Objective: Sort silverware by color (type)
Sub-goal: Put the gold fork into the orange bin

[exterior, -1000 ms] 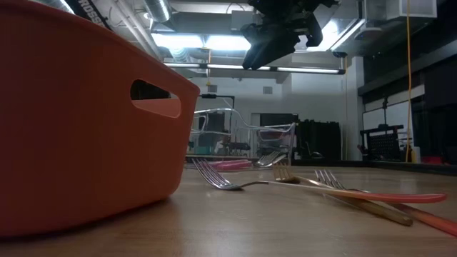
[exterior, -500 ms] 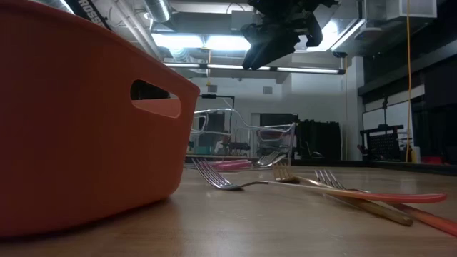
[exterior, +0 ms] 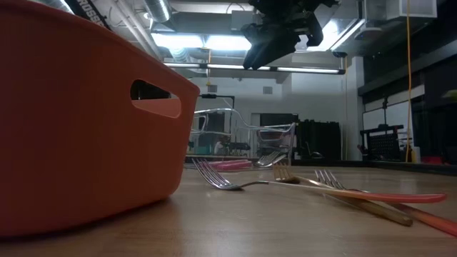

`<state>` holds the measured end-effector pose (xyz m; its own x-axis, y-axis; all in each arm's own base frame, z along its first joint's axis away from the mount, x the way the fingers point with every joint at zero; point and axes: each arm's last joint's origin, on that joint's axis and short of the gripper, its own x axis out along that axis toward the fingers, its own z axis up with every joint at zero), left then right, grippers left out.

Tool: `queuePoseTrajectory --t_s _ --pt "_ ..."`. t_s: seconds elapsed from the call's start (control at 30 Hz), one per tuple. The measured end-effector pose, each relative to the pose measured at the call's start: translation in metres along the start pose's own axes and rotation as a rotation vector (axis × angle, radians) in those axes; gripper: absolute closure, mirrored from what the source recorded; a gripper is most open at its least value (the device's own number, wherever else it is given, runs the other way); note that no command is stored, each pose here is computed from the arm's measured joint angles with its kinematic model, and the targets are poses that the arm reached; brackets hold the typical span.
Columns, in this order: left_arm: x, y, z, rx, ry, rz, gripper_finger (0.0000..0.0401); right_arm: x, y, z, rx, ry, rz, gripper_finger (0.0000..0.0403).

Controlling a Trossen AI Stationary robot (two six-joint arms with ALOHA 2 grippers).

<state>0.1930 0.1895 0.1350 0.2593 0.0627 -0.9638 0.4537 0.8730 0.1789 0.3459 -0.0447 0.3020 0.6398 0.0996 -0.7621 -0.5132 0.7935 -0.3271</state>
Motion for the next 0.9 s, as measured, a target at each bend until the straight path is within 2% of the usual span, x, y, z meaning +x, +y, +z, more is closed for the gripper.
queuePoseTrajectory --t_s 0.2,0.37,0.53,0.73,0.9 --pt "-0.015 0.0 0.002 -0.133 -0.015 0.057 0.0393 -0.014 0.002 0.002 -0.005 -0.017 -0.016 0.0297" --pt "-0.024 0.0 0.003 -0.201 -0.036 0.085 0.0393 -0.027 0.006 0.001 -0.002 -0.008 -0.009 0.0297" --pt "-0.037 -0.001 0.005 -0.265 -0.06 0.134 0.0393 -0.041 0.01 -0.002 0.001 0.053 -0.04 0.0297" --pt "-0.063 -0.003 0.008 -0.367 -0.097 0.234 0.0393 -0.057 0.015 -0.006 0.005 0.13 -0.077 0.0297" --pt "-0.094 -0.012 0.012 -0.474 -0.182 0.334 0.0393 -0.069 0.02 -0.011 0.01 0.2 -0.101 0.0297"
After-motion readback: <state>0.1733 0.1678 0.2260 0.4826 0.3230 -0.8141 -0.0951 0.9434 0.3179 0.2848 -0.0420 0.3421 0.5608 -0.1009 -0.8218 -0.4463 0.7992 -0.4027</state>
